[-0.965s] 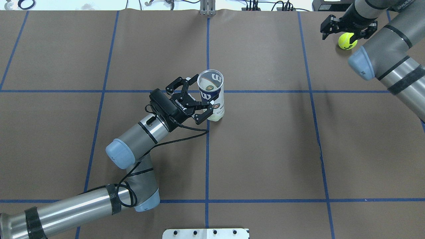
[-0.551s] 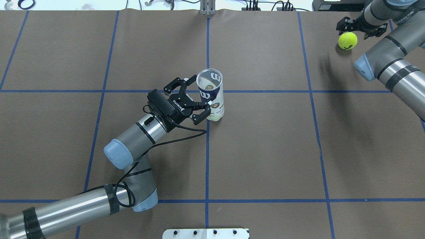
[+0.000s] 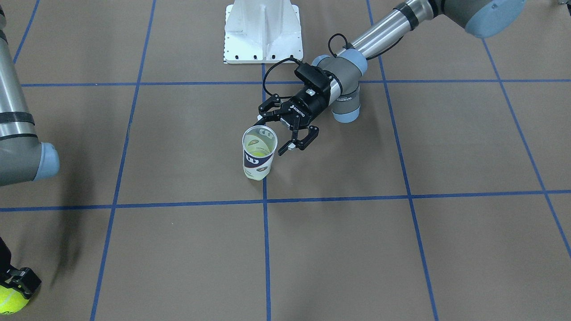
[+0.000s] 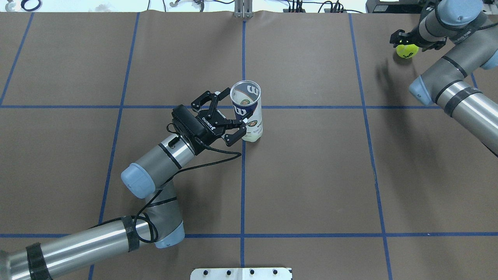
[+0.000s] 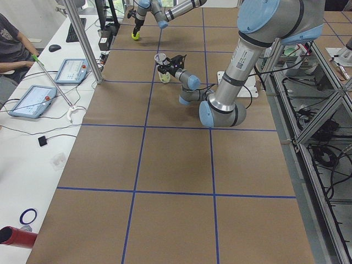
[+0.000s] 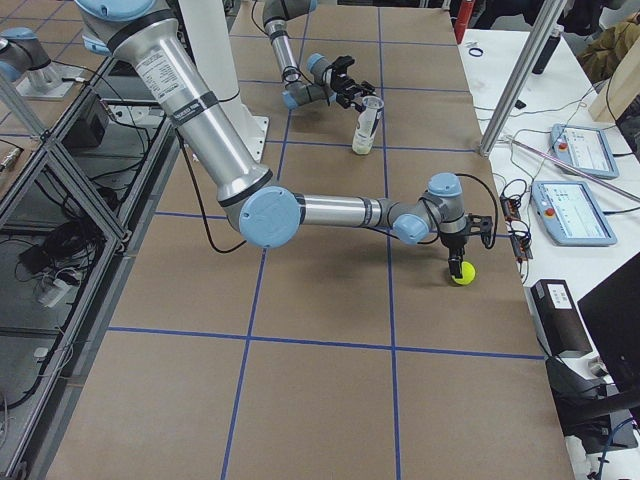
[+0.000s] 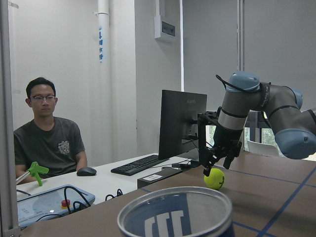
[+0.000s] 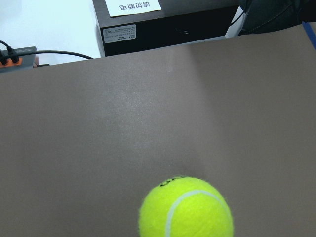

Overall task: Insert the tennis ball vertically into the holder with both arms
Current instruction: 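Grasp the farther tennis ball with the right gripper and lift it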

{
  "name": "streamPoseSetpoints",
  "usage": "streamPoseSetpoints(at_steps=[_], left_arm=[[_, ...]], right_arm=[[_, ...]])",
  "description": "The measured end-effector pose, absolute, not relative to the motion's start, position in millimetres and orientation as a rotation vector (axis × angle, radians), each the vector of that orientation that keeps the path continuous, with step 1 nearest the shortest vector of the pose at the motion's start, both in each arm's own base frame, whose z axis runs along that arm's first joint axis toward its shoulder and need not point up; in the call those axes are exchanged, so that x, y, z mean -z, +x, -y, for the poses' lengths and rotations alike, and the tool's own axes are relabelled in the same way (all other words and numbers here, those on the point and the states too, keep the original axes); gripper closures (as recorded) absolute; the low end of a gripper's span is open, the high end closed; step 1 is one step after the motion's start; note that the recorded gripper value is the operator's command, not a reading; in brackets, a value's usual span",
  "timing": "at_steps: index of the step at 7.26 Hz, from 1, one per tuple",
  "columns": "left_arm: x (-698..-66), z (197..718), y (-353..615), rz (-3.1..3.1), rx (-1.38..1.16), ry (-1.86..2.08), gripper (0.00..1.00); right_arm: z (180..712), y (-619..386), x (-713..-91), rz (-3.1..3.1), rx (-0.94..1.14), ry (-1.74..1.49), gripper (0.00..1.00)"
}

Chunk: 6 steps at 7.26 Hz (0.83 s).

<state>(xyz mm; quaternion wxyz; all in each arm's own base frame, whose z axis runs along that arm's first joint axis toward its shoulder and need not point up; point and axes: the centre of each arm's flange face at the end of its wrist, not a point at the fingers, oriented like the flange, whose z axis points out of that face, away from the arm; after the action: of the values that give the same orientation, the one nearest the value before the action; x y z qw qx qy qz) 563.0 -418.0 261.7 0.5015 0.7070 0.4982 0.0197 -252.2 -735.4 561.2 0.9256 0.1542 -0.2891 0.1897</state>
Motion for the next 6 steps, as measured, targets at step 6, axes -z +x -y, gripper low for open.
streamPoseSetpoints(at_steps=[6], left_arm=[[-270.8, 416.7, 559.8, -1.202, -0.049, 1.709, 0.1]], right_arm=[[734.0, -261.8, -572.8, 0.541, -0.393, 0.349, 0.03]])
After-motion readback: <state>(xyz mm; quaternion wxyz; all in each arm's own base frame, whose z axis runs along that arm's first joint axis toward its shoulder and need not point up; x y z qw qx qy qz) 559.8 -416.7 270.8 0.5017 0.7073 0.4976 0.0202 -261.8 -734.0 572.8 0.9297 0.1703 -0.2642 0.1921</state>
